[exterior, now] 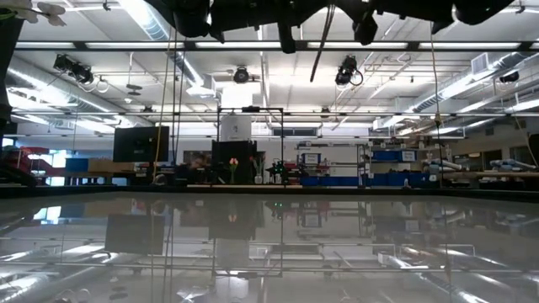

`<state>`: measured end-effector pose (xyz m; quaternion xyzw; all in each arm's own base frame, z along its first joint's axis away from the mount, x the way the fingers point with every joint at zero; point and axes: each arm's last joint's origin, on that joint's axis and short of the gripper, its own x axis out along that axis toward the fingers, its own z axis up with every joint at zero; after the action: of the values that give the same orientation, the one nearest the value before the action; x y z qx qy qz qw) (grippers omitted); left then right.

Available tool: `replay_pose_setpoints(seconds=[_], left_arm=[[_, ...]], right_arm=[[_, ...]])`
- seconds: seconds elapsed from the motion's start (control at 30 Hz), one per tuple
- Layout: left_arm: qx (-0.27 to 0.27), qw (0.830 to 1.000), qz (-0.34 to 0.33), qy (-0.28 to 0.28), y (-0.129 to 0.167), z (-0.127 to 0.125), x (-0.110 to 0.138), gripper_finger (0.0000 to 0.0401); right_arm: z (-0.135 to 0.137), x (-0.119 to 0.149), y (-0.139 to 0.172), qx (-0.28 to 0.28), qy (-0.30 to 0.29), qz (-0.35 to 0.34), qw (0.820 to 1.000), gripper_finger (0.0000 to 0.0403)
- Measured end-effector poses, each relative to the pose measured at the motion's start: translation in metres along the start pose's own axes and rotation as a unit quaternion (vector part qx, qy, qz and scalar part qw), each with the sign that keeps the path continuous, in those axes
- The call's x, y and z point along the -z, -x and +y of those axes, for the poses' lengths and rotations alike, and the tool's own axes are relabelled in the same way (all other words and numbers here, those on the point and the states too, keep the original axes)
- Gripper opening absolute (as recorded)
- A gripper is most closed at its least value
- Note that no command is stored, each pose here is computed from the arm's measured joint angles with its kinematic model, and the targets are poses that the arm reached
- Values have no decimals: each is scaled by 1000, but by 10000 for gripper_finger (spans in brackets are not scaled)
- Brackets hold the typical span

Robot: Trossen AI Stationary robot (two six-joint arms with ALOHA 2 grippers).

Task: Sort flowers into vase by color
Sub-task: Put the red flowers into the red vase

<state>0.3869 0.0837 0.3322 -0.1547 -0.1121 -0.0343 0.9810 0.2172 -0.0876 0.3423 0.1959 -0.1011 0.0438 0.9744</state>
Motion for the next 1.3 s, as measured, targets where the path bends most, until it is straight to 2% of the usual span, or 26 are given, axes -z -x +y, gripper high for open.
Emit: replay_pose_setpoints(seconds=[0.1, 0.2, 0.37, 0.47, 0.5, 0.73, 0.87, 1.0, 1.13, 1.3], left_arm=[[8, 1000, 5, 0, 0, 0, 1, 11], [11, 1000, 7, 1, 0, -1, 1, 11], [10, 1000, 6, 2, 0, 0, 1, 13], [10, 1000, 6, 10, 0, 1, 0, 33], [9, 1000, 6, 13, 0, 1, 0, 44], [-7, 997, 60, 41, 8, 8, -3, 148], [-6, 995, 89, 43, 15, 9, -7, 190], [-3, 997, 78, 22, 26, 5, -28, 208], [-22, 993, 115, 5, 49, -2, -51, 213], [-39, 993, 101, -44, 89, -28, -94, 213]], right_arm=[[-1, -4, -9, -21, -8, 20, 1000, 223], [-4, -6, -17, -37, -13, 38, 998, 195], [-6, -6, -23, -35, -23, 56, 998, 99], [-5, -8, -21, -29, -10, 51, 998, 28], [-3, -9, -20, -25, 0, 50, 998, 18], [3, -14, -5, 54, 51, 50, 996, 15], [5, -14, 2, 93, 68, 65, 991, 15], [11, -17, 11, 114, 80, 69, 988, 15], [21, -17, 21, 114, 101, 85, 985, 15], [37, -14, 37, 127, 114, 120, 978, 15]])
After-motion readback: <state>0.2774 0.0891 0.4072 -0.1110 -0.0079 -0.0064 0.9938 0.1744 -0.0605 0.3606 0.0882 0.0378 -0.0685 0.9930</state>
